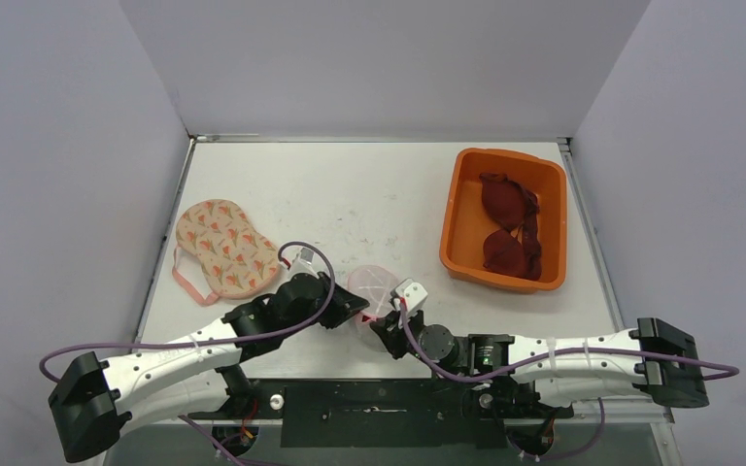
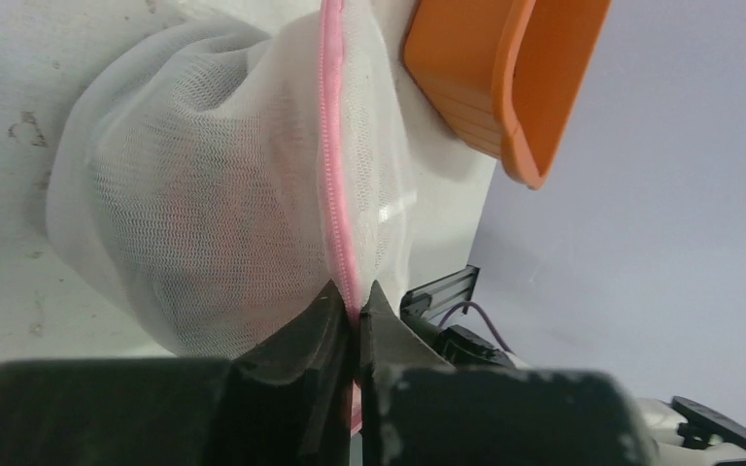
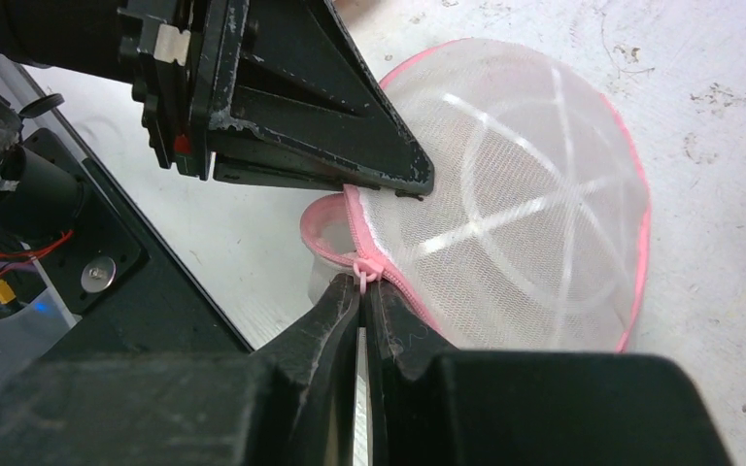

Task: Unzip the laundry bag and remove the bra
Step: Unzip the laundry bag at the center of the board.

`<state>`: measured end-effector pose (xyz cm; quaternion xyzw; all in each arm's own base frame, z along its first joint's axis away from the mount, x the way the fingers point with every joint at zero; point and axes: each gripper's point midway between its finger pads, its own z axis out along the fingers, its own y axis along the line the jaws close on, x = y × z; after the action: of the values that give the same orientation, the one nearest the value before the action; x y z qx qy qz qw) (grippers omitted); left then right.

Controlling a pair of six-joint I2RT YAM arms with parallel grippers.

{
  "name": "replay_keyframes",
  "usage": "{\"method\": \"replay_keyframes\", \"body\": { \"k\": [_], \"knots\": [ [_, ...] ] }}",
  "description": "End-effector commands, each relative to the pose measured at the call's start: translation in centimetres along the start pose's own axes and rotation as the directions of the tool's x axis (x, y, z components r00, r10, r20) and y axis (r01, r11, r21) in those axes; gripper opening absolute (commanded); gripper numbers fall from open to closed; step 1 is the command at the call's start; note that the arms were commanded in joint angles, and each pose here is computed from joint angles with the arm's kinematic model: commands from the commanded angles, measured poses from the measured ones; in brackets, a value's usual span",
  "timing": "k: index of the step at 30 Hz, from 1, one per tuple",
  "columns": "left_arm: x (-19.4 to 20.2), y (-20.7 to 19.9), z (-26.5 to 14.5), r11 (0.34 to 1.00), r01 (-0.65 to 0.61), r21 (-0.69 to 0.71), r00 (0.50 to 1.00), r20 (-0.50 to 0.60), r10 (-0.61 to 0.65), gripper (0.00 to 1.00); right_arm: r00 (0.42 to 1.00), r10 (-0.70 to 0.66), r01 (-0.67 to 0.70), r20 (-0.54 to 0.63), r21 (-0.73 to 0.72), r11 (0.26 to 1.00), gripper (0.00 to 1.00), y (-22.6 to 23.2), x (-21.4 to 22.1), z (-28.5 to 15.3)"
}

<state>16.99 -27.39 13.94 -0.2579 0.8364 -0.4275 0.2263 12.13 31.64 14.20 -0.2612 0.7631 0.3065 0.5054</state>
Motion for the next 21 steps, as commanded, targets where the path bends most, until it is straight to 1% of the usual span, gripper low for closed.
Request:
{"method": "replay_keyframes", "body": {
  "k": [1,12,21],
  "knots": [
    [-1.2,-1.5,0.0,0.998,-0.003,0.062,0.999,0.044,0.001,0.00,0.996,0.041,-0.043,0.079,0.020,0.999,0.05,0.1,-3.0,-0.6],
    [-2.6,0.5,0.2,0.999,0.012,0.036,0.998,0.065,-0.015,0.00,0.995,0.069,-0.074,0.073,0.068,0.995,0.05,-1.4,-2.6,-1.6],
    [-3.5,0.4,-0.3,0.999,0.003,0.046,0.997,0.077,-0.007,0.00,0.993,0.086,-0.097,0.075,0.147,0.984,0.05,-3.4,-1.9,-2.3]
  ]
}}
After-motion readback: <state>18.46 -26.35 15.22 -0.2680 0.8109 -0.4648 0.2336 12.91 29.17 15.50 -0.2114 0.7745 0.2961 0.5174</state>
